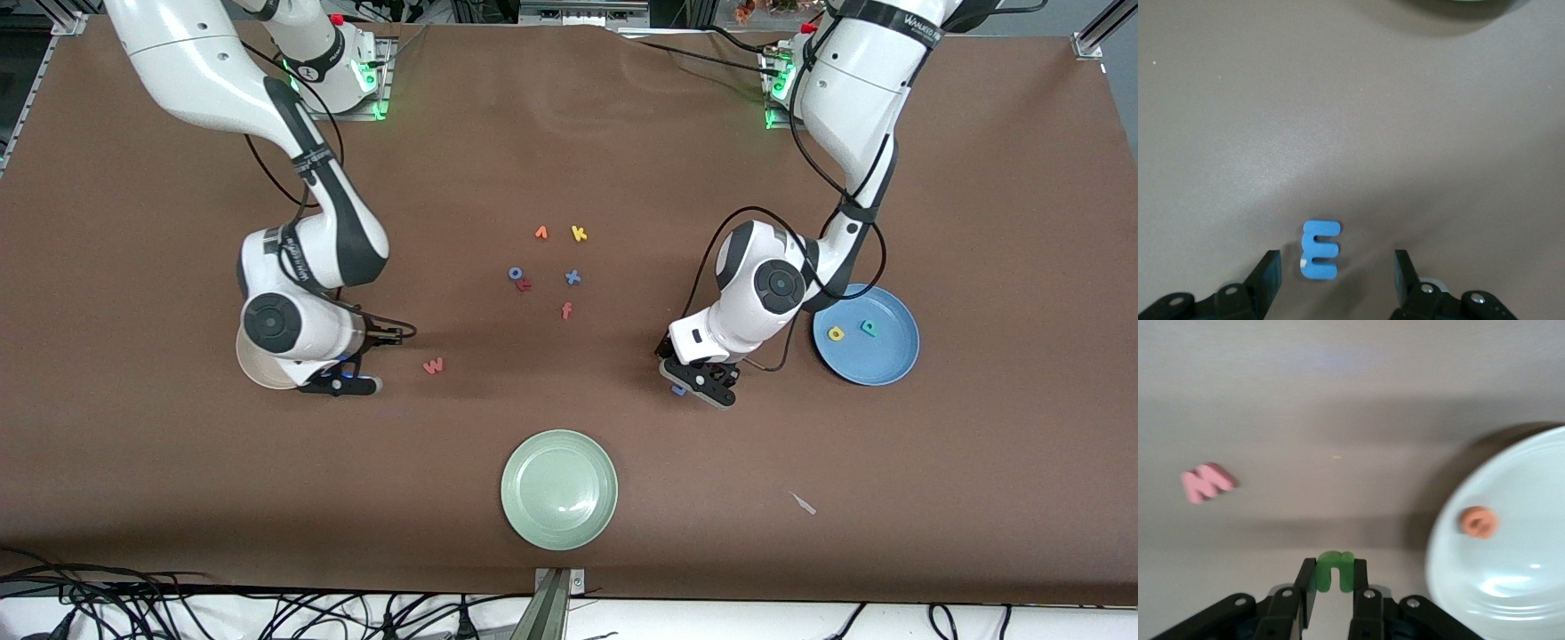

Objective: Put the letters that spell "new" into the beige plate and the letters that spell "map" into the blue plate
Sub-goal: 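Carry green n to the beige plate while the left gripper grasps blue E, then drop blue E on the blue plate while the right gripper releases green n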

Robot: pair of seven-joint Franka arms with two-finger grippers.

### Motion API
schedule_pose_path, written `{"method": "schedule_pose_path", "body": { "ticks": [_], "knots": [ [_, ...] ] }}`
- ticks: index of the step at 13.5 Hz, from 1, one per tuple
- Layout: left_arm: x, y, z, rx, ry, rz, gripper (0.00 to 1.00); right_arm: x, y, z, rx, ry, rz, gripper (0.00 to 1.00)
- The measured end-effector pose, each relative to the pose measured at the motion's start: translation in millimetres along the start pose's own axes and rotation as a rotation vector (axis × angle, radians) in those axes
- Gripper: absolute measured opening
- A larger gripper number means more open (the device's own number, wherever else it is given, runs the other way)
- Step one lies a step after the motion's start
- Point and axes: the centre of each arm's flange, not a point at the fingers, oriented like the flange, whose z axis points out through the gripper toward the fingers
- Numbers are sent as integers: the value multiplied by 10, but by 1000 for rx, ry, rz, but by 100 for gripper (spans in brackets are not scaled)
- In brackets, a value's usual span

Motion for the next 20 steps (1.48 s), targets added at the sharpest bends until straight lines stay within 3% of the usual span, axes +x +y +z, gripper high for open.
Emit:
{"method": "schedule_pose_path", "body": {
  "ticks": [5,7,10,11,16,18,20],
  "knots": [
    [-18,-9,89,8,-3,3,59,45,489,-147,-29,6,-145,26],
    [-18,-7,96,9,-3,4,40,23,705,-175,-40,10,-185,26],
    [-11,-10,90,9,-2,4,33,-73,1023,-150,-53,29,-236,26],
    [-4,-9,85,9,0,5,26,-111,1100,-96,-57,47,-249,26],
    [67,-213,-192,25,23,-21,26,-412,1210,305,-69,166,-317,26],
    [-60,-549,-493,25,-13,-72,26,-472,1217,329,-71,183,-328,41],
    [-397,-976,-855,18,-70,-118,26,-457,1208,197,-71,203,-333,63]
  ]
}}
